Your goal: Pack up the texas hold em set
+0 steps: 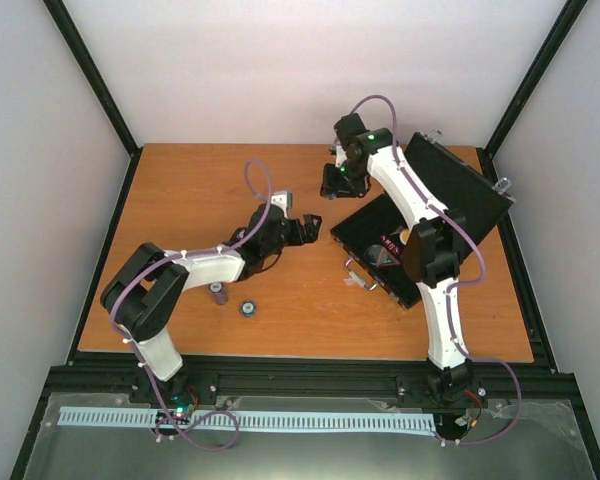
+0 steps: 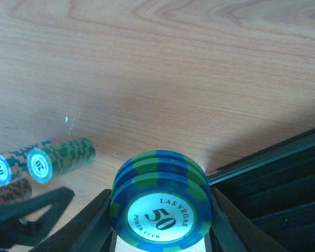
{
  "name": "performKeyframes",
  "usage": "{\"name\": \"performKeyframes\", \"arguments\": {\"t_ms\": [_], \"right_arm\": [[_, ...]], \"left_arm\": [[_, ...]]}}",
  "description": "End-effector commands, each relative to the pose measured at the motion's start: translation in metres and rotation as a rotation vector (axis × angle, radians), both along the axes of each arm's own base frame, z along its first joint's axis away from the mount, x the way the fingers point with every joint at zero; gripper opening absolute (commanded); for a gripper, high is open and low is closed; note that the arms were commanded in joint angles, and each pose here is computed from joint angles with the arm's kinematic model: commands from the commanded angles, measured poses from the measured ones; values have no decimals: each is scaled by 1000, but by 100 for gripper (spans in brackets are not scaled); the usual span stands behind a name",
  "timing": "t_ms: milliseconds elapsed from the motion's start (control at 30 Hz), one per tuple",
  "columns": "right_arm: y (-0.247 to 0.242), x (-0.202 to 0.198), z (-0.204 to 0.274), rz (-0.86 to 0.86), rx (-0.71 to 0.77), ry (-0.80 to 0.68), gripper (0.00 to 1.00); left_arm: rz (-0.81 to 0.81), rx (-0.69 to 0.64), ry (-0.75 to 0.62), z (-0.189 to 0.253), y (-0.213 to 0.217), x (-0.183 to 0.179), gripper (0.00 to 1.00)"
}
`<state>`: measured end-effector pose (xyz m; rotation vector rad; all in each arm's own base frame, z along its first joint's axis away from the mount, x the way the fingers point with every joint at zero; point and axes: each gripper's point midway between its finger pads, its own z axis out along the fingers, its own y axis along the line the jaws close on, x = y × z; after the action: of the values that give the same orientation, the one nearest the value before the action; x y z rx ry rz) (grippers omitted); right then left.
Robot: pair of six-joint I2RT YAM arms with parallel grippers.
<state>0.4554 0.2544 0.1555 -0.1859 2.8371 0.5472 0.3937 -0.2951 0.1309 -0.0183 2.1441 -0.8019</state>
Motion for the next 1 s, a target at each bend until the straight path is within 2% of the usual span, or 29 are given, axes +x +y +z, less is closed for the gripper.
{"name": "performKeyframes", "arguments": {"t_ms": [0,167,467,733,967], "right_arm": [[-6,17,21,-43,101,-26,24],[-7,18,29,-40,122,-34,24],[-20,16,40,-23,91,-65,24],[-18,11,51,-14,119,-63,24],[-21,7,56,11,100,-79,24]], "left_arm": [[38,-178,-340,68,-24,3,100],[31,-236,-424,69,-54,1,100],[48,-371,-442,61,-82,12,100],[115,-299,-491,73,-64,13,100],[127,-253,-540,76,-69,23,100]]}}
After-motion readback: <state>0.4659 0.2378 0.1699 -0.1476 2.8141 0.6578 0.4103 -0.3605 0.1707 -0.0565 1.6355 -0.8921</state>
